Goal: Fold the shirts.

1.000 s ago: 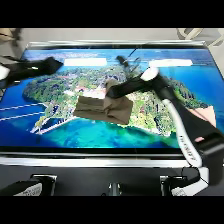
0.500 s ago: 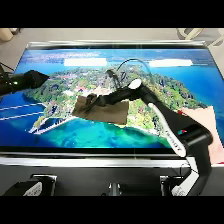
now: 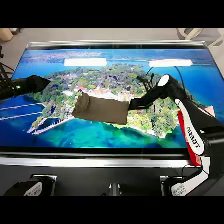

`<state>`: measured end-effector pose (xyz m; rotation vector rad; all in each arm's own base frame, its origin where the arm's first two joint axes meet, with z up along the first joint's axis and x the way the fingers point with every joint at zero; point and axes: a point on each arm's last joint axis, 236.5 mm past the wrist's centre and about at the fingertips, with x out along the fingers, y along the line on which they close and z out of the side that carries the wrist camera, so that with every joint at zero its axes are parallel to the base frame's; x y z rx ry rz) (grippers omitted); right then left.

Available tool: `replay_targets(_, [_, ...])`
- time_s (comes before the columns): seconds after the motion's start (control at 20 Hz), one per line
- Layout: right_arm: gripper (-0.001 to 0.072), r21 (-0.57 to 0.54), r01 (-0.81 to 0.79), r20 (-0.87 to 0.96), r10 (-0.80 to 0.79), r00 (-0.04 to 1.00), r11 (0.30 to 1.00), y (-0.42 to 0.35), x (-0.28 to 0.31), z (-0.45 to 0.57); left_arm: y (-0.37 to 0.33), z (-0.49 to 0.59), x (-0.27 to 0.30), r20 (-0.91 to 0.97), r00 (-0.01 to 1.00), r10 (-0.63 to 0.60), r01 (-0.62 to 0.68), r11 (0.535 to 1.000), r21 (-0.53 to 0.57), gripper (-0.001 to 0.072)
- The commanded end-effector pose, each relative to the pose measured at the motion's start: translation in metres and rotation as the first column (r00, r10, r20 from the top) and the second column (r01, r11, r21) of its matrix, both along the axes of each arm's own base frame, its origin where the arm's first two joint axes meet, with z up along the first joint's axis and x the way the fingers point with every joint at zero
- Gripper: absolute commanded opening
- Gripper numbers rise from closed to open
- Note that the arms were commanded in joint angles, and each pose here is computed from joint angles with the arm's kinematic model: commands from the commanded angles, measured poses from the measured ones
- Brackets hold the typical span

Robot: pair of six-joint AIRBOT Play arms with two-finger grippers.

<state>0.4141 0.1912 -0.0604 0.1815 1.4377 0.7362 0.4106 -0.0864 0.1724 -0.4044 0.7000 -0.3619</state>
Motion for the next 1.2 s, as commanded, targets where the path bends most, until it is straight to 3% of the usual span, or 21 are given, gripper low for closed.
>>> replay_targets(0.0, [0.0616, 0.062, 0.077, -0.051, -0.074, 0.996, 0.995, 0.026, 0.001, -0.025, -0.001, 0.001, -0.001, 0.002, 1.000, -0.002, 0.002, 1.000, 0.001, 0.0025])
replay_targets(0.1, [0.0593, 0.119, 0.110, -0.079, -0.101, 0.992, 0.987, 0.048, 0.002, -0.029, -0.001, 0.001, -0.001, 0.002, 1.000, -0.002, 0.002, 1.000, 0.001, 0.0025])
replay_targets(0.2, [0.0326, 0.194, 0.126, -0.080, -0.112, 0.990, 0.973, 0.065, 0.006, -0.022, -0.001, 0.001, -0.001, 0.003, 1.000, -0.003, 0.003, 1.000, 0.000, 0.0025])
replay_targets(0.25, [0.0093, 0.228, 0.126, -0.059, -0.115, 0.992, 0.965, 0.069, 0.012, -0.016, -0.001, 0.001, -0.001, 0.002, 1.000, -0.004, 0.004, 1.000, 0.001, 0.0025])
replay_targets(0.3, [0.0014, 0.262, 0.130, -0.038, -0.125, 0.991, 0.956, 0.067, 0.020, -0.006, -0.001, 0.001, -0.001, 0.002, 1.000, -0.003, 0.003, 1.000, 0.001, 0.0025])
replay_targets(0.45, [0.0012, 0.347, 0.040, 0.122, -0.088, 0.989, 0.937, 0.038, 0.046, 0.055, -0.001, 0.001, -0.001, 0.003, 1.000, -0.002, 0.002, 1.000, 0.001, 0.0025])
replay_targets(0.6, [0.0012, 0.305, 0.073, 0.260, -0.157, 0.953, 0.949, -0.045, 0.066, 0.123, -0.001, 0.000, 0.000, 0.003, 1.000, -0.002, 0.002, 1.000, 0.001, 0.0025])
replay_targets(0.85, [0.0012, 0.149, 0.354, 0.287, -0.383, 0.878, 0.923, -0.221, 0.033, 0.171, 0.000, 0.002, 0.002, 0.013, 1.000, 0.007, -0.007, 1.000, 0.001, 0.0025])
replay_targets(1.15, [0.0012, 0.077, 0.634, 0.357, -0.615, 0.703, 0.769, -0.364, -0.035, 0.209, 0.000, 0.002, 0.002, 0.020, 1.000, -0.002, 0.002, 1.000, 0.011, 0.0025])
